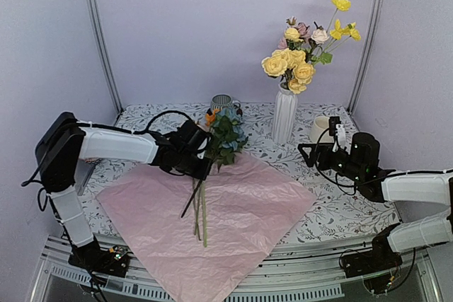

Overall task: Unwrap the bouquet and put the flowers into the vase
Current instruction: Pick up the fake flower from the flattened wrapping paper, then place the fake flower on the flattened wrapping paper.

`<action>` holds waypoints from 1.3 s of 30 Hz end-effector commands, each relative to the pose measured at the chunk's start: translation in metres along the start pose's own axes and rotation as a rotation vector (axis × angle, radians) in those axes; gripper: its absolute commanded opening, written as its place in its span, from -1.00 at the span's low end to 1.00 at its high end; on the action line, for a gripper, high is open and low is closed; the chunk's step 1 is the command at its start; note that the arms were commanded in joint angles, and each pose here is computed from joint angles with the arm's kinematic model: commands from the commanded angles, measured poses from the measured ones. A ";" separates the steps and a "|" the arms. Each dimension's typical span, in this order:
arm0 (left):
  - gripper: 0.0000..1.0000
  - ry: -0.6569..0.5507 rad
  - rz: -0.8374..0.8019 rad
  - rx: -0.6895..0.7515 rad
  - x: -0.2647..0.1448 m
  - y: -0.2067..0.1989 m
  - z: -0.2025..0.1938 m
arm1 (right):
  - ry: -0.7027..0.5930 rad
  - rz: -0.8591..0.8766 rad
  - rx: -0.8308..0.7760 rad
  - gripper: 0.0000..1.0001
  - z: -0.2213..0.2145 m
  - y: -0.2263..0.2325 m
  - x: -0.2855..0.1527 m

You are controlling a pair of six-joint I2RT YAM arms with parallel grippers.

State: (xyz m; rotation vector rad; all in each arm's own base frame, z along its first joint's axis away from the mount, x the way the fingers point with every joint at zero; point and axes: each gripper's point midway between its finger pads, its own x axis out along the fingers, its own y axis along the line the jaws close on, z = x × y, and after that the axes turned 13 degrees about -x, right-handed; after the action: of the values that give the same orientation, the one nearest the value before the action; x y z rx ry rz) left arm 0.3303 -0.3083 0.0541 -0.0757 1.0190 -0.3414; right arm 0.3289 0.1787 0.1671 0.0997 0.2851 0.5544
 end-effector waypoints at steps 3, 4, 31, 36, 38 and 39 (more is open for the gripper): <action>-1.00 -0.182 -0.149 -0.026 -0.079 -0.024 0.035 | -0.031 -0.002 -0.021 0.91 0.006 0.001 -0.004; -1.00 -0.198 -0.158 -0.033 -0.085 -0.023 0.036 | -0.032 -0.003 -0.022 0.91 0.006 0.001 -0.004; -1.00 -0.447 -0.065 -0.484 -0.114 0.106 -0.035 | -0.020 -0.004 -0.024 0.91 0.002 0.000 -0.001; -0.16 -0.394 -0.028 -0.461 -0.106 0.104 -0.033 | -0.019 -0.005 -0.029 0.92 0.002 0.000 -0.001; 0.55 -0.386 0.079 -0.497 -0.112 0.118 -0.030 | -0.020 -0.003 -0.034 0.92 0.002 0.000 -0.001; 0.67 -0.391 0.127 -0.509 -0.117 0.124 -0.028 | -0.020 0.000 -0.034 0.92 0.003 0.001 -0.001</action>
State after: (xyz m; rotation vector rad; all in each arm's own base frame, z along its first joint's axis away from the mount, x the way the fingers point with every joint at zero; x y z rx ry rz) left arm 0.2659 -0.1695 0.0841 -0.5134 0.7438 -0.0819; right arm 0.3296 0.1783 0.1691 0.0840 0.2720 0.5540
